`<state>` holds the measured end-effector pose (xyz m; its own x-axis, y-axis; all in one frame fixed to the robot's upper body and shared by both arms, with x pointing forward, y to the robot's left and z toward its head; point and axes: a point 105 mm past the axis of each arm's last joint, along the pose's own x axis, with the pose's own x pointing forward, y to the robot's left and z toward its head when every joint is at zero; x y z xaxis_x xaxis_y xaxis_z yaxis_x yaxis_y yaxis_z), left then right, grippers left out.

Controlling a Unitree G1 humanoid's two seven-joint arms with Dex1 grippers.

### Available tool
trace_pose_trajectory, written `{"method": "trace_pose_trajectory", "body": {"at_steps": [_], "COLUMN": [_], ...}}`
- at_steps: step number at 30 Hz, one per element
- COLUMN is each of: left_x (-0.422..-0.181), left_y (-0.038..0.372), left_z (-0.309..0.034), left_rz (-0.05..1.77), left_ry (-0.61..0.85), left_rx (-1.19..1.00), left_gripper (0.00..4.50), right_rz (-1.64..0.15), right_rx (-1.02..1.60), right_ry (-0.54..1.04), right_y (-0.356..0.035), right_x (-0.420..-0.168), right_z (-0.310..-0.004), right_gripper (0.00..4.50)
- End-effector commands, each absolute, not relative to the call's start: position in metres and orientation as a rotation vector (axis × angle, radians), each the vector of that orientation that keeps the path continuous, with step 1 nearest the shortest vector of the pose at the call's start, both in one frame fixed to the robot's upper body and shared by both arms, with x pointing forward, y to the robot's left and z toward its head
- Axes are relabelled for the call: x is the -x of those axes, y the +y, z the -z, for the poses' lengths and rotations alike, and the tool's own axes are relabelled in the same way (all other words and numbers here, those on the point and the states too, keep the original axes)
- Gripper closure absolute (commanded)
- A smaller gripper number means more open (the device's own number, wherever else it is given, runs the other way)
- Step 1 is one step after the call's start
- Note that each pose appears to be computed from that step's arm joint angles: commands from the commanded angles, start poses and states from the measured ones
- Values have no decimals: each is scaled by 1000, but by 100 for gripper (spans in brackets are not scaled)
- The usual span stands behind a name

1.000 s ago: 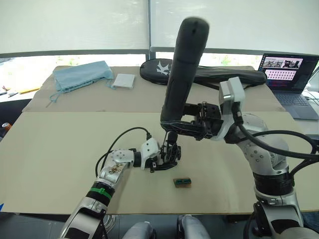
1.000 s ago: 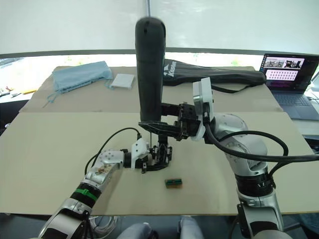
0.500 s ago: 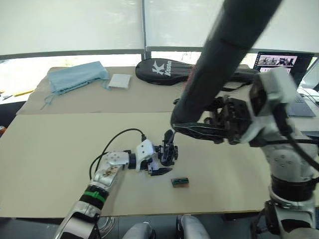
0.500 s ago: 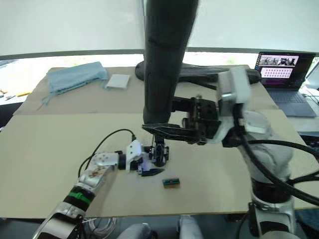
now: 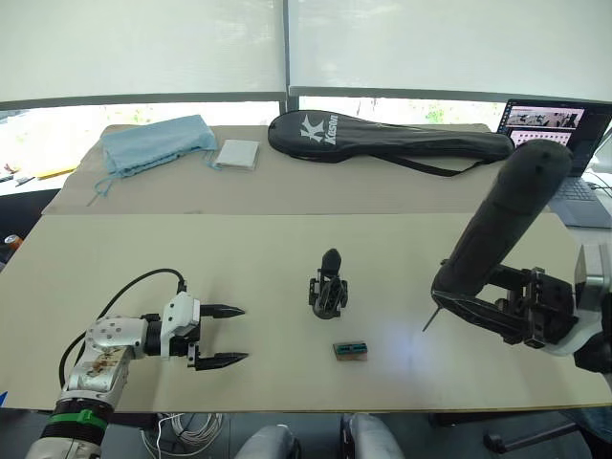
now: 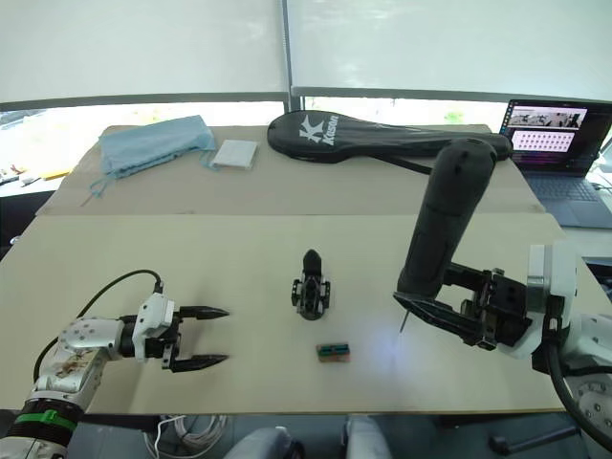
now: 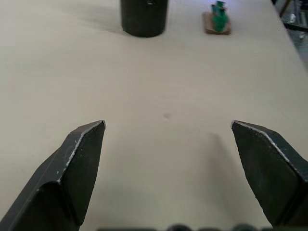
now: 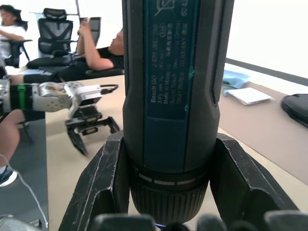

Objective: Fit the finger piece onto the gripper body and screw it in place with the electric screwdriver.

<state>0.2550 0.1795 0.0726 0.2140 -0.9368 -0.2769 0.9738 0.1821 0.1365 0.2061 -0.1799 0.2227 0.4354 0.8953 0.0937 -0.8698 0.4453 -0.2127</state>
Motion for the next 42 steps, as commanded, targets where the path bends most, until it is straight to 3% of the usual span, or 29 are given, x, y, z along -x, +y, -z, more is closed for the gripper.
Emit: {"method": "trace_pose_trajectory", "body": {"at_steps": [1,6,16,42], "left_x": [-247,-233,-238,-230], "left_y": [152,117,64,18], "left_z": [-82,-78,-58,-41], "left_rz": [1431,1521,1543,1571], "left_ry": [61,63,67,108], "left_rx": [-338,-331,-335,-340], "left_gripper": [7,7,7,7], "right_rz": [-1160,-1263,-1371,-1412], "right_rx": [204,178,163,196], "right_ry": [-335,-396,-410,-365], "right_y": [-161,-129,-104,-95], "right_x": [-195,-190,-197,-202], "right_z": [-243,-245,-224,-199], "right_gripper": [260,260,260,260]}}
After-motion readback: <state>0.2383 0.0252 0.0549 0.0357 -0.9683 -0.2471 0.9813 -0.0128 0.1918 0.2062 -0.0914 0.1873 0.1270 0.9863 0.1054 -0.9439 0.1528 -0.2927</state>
